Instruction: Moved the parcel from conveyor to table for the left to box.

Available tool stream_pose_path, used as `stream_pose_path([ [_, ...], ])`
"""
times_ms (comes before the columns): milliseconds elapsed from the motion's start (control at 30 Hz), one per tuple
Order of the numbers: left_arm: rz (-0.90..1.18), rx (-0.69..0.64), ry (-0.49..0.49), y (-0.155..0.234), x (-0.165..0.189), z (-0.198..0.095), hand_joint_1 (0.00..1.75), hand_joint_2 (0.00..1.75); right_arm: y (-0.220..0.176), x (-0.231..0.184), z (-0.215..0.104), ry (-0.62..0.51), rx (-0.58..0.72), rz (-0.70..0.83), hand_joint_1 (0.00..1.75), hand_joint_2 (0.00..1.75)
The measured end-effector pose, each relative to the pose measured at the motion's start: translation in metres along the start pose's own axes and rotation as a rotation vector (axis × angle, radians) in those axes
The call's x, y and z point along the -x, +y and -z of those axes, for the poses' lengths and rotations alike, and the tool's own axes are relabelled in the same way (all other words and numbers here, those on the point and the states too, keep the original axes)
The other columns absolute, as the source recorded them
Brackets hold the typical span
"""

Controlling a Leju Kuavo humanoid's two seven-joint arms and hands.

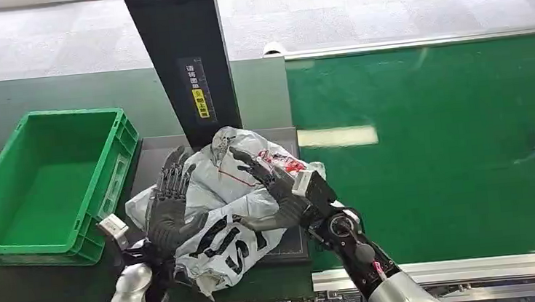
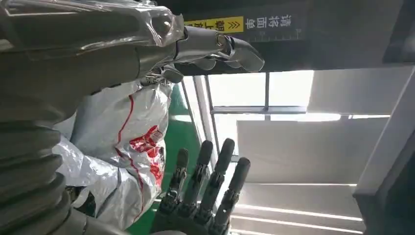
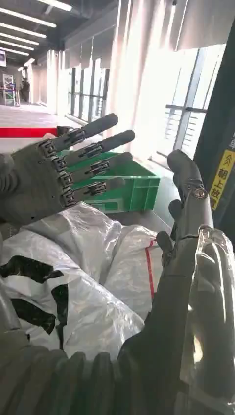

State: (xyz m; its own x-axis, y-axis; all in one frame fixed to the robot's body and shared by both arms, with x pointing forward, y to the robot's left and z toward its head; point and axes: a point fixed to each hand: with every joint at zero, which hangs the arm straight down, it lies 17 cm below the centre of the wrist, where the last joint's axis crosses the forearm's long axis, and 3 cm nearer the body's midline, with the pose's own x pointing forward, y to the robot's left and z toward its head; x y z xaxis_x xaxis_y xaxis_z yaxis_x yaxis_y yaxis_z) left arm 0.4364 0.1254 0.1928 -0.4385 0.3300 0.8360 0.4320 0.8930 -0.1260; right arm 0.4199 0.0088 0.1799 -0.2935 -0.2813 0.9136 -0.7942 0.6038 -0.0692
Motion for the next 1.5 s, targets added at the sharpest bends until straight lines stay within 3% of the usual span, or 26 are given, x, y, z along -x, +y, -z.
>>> stream_pose_path([
  [167, 0.016, -0.003, 0.002, 0.001, 0.0, -0.005, 0.0, 1.75, -0.002, -0.009, -0.006, -0.03, 0.012, 0.003, 0.0, 1.75],
  [333, 0.25, 0.017, 0.025, 0.0, 0.006, -0.009, 0.0, 1.75, -0.015, -0.01, -0.006, -0.036, 0.068, -0.03, 0.0, 1.75],
  [600, 0.318, 0.025, 0.021, -0.001, 0.004, -0.01, 0.0, 1.75, -0.02, -0.01, -0.006, -0.034, 0.084, -0.045, 0.0, 1.75],
  [900, 0.866, 0.083, 0.079, -0.005, 0.031, -0.014, 0.0, 1.75, -0.037, -0.001, -0.015, -0.007, 0.158, -0.116, 0.0, 1.75],
  [1167, 1.145, 0.273, 0.363, -0.007, 0.11, -0.04, 0.0, 1.75, -0.045, 0.008, -0.025, 0.018, 0.197, -0.138, 0.0, 1.75],
  [1300, 1.147, 0.33, 0.424, -0.007, 0.127, -0.049, 0.0, 1.75, -0.048, 0.011, -0.031, 0.027, 0.216, -0.14, 0.0, 1.75],
  [1333, 1.147, 0.34, 0.437, -0.007, 0.131, -0.05, 0.65, 1.75, -0.048, 0.012, -0.033, 0.03, 0.22, -0.14, 0.0, 1.75],
  [1367, 1.144, 0.352, 0.448, -0.007, 0.134, -0.051, 1.41, 1.75, -0.048, 0.014, -0.034, 0.034, 0.224, -0.14, 0.0, 1.75],
  [1400, 1.135, 0.363, 0.452, -0.008, 0.136, -0.052, 1.66, 1.75, -0.049, 0.015, -0.036, 0.036, 0.231, -0.14, 0.0, 1.75],
  [1500, 1.095, 0.387, 0.446, -0.013, 0.139, -0.055, 1.75, 1.75, -0.056, 0.016, -0.042, 0.038, 0.268, -0.134, 0.0, 1.75],
])
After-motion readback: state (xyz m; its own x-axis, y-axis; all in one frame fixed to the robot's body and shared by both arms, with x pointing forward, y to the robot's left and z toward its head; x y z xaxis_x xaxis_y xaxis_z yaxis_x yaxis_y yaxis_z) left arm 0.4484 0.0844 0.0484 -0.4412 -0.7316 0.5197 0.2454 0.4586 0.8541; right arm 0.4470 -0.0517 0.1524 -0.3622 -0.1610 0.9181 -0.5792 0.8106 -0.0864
